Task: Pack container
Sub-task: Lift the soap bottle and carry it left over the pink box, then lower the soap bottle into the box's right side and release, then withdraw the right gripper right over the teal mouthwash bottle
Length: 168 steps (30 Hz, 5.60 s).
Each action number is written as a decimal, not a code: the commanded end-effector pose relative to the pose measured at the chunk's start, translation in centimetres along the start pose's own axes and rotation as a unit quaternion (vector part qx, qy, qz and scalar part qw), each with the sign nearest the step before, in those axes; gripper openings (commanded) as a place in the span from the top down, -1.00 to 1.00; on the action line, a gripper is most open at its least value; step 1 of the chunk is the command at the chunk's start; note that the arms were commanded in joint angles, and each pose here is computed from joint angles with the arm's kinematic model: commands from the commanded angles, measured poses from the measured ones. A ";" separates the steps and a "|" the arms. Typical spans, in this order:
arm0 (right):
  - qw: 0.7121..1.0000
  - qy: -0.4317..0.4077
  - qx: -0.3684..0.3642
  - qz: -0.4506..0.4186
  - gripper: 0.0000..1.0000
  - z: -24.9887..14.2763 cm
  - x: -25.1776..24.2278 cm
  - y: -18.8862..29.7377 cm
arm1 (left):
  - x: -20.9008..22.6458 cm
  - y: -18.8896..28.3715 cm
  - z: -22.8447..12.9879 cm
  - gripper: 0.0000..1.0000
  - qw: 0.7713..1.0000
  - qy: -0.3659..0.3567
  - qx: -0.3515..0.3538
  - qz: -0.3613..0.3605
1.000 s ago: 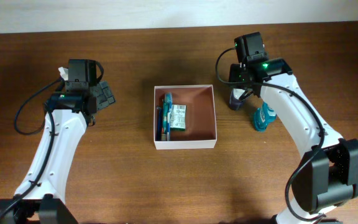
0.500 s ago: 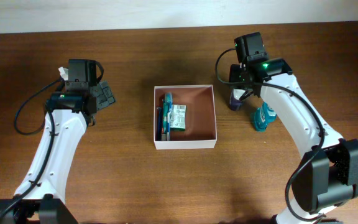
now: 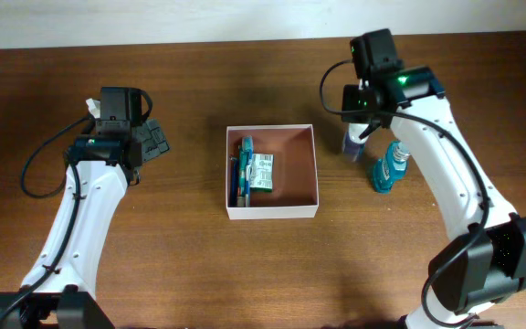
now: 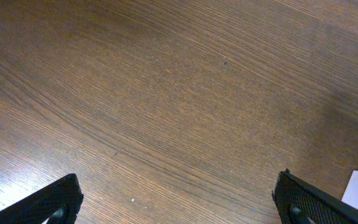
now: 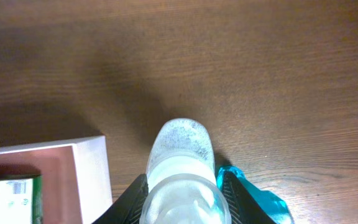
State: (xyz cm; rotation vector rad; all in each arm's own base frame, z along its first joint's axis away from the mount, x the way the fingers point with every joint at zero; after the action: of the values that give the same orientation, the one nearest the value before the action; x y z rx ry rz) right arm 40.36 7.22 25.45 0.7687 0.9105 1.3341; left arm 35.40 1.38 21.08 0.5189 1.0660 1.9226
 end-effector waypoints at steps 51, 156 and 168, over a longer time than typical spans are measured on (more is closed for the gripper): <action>0.987 0.130 -0.067 0.065 0.41 -1.3 10.5 5.9 | 0.1 0.4 0.5 -0.99 1.000 0.003 -0.011 0.002; 0.985 0.064 -0.157 0.026 -0.30 -2.5 3.2 13.2 | 0.1 0.4 0.5 -0.99 1.000 0.003 -0.011 0.002; 0.999 -0.026 -0.012 -0.031 -0.42 -5.1 -5.9 9.3 | 0.1 0.4 0.4 -0.99 1.000 0.003 -0.011 0.002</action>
State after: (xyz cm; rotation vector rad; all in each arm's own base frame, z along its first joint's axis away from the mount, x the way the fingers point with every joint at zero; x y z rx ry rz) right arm 31.15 3.06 33.18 0.6750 0.8648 1.2824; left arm 35.40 1.38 21.08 0.5189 1.0660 1.9226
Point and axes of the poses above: each gripper's point midway between its finger pads, its own y axis back along the fingers, its own x axis along the line the jaws close on, z = x × y, the point moved 7 cm from there along y, back along the fingers, and after that the axes turned 8 degrees about y, right-handed, at the moved point
